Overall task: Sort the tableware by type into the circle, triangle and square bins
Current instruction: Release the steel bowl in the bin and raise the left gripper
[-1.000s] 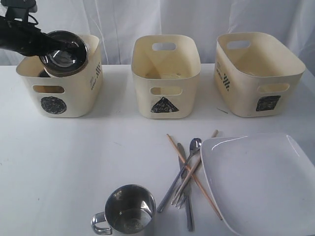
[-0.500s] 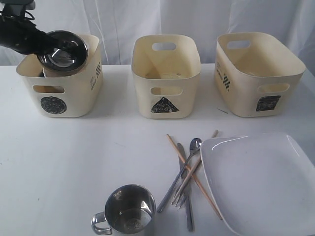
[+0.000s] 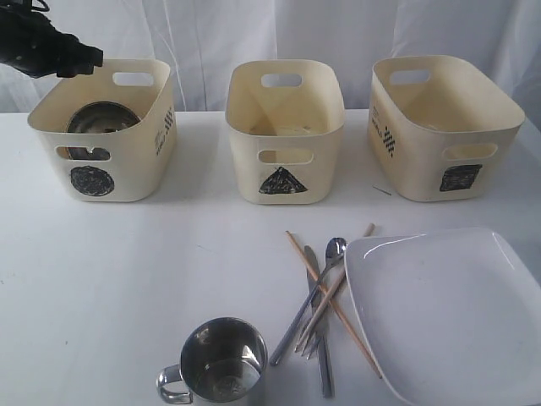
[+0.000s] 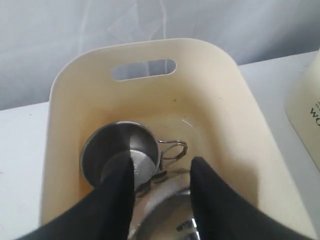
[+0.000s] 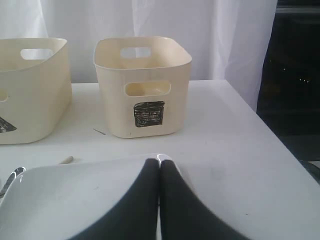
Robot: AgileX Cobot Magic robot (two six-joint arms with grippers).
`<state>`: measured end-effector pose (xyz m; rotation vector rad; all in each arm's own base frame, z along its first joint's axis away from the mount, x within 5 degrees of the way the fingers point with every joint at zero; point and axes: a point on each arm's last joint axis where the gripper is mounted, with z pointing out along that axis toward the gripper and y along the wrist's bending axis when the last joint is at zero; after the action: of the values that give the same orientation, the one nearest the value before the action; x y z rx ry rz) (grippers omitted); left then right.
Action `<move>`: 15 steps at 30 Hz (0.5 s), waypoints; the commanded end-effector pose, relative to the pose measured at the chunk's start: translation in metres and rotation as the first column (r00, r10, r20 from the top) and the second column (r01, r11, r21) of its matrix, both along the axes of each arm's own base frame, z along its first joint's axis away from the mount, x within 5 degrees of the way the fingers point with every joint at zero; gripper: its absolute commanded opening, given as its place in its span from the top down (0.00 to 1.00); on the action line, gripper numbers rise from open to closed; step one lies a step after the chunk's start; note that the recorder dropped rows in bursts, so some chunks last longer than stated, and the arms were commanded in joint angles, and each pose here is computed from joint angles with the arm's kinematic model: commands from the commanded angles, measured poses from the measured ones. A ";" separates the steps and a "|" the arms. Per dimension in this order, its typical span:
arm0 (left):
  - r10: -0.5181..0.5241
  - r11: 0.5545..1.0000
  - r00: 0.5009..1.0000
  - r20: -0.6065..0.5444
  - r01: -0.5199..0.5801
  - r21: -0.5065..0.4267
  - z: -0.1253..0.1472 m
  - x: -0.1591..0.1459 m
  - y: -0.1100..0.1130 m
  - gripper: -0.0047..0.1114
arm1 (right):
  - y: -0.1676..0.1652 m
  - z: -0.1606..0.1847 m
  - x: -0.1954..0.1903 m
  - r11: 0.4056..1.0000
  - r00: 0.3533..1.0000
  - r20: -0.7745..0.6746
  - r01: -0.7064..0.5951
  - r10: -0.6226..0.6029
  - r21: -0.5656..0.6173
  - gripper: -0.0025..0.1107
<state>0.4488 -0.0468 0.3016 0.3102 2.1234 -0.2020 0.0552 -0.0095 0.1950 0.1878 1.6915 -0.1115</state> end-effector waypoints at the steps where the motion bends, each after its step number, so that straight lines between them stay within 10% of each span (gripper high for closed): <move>1: -0.009 1.000 1.000 -0.010 0.009 -0.029 0.008 -0.005 -0.001 0.59 | 0.000 -0.001 0.000 1.000 1.000 0.002 0.001 -0.001 -0.003 0.98; 15: -0.178 0.980 0.951 -0.251 0.148 -0.134 0.040 -0.080 -0.014 0.66 | 0.000 -0.001 0.000 1.000 1.000 0.003 0.001 -0.001 -0.003 0.98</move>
<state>0.3861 -0.0591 0.3354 0.4376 2.3198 -0.4356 0.0552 -0.0095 0.1950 0.1878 1.6915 -0.1115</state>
